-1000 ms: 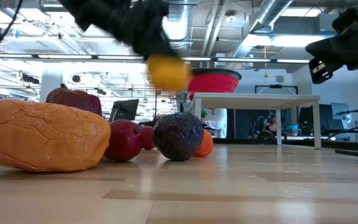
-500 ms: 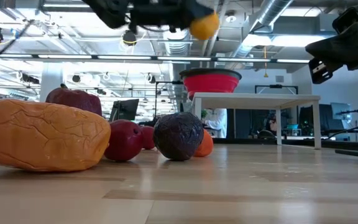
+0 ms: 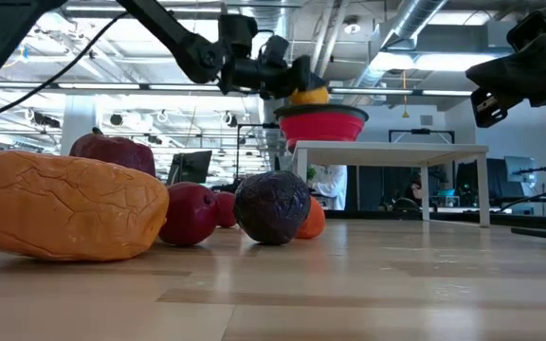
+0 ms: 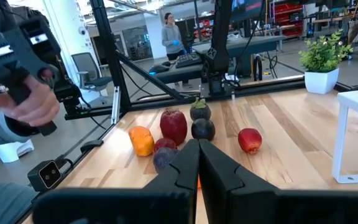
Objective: Pick & Place Fruit
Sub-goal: Put the lemon into the red strainer bowl
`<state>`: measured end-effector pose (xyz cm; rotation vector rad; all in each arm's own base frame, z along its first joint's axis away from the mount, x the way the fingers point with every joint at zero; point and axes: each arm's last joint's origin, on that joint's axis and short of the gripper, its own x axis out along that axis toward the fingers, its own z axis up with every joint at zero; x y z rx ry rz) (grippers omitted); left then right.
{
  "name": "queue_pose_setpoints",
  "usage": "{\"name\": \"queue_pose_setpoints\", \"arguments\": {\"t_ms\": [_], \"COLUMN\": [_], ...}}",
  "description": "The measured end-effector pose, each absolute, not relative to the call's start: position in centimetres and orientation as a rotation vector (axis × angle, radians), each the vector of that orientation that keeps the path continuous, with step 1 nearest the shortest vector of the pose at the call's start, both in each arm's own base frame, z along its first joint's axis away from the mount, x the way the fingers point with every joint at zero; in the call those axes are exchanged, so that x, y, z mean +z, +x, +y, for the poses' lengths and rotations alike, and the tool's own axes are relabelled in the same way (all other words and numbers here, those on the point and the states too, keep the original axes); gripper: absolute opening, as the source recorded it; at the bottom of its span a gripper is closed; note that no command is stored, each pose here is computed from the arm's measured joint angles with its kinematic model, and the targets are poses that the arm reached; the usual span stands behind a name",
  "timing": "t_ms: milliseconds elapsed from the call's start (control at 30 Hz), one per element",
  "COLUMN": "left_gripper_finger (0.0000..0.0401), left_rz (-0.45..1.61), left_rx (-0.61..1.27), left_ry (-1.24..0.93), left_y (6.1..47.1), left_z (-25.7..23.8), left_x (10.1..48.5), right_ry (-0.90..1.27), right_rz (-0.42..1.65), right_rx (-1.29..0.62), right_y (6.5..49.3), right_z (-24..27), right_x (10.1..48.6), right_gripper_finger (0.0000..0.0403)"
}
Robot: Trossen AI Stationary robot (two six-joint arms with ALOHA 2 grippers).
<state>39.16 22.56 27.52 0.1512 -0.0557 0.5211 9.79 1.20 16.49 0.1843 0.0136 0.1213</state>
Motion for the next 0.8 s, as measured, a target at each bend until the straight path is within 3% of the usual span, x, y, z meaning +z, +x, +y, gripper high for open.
{"name": "queue_pose_setpoints", "arguments": {"t_ms": [467,800], "left_gripper_finger": [0.0289,0.0346], "left_rz": [-0.003,0.003], "left_rx": [0.529,0.549], "left_ry": [0.14,0.139], "left_y": [39.28,39.02], "left_z": [22.39,22.85], "left_x": [27.04,26.99], "right_ry": [0.184,0.184], "right_rz": [0.013,0.014], "right_rx": [0.122,0.121], "right_y": [9.78,9.78], "right_z": [1.2,1.2], "right_x": [16.5,16.5], "right_gripper_finger": [0.0006,0.0006]}}
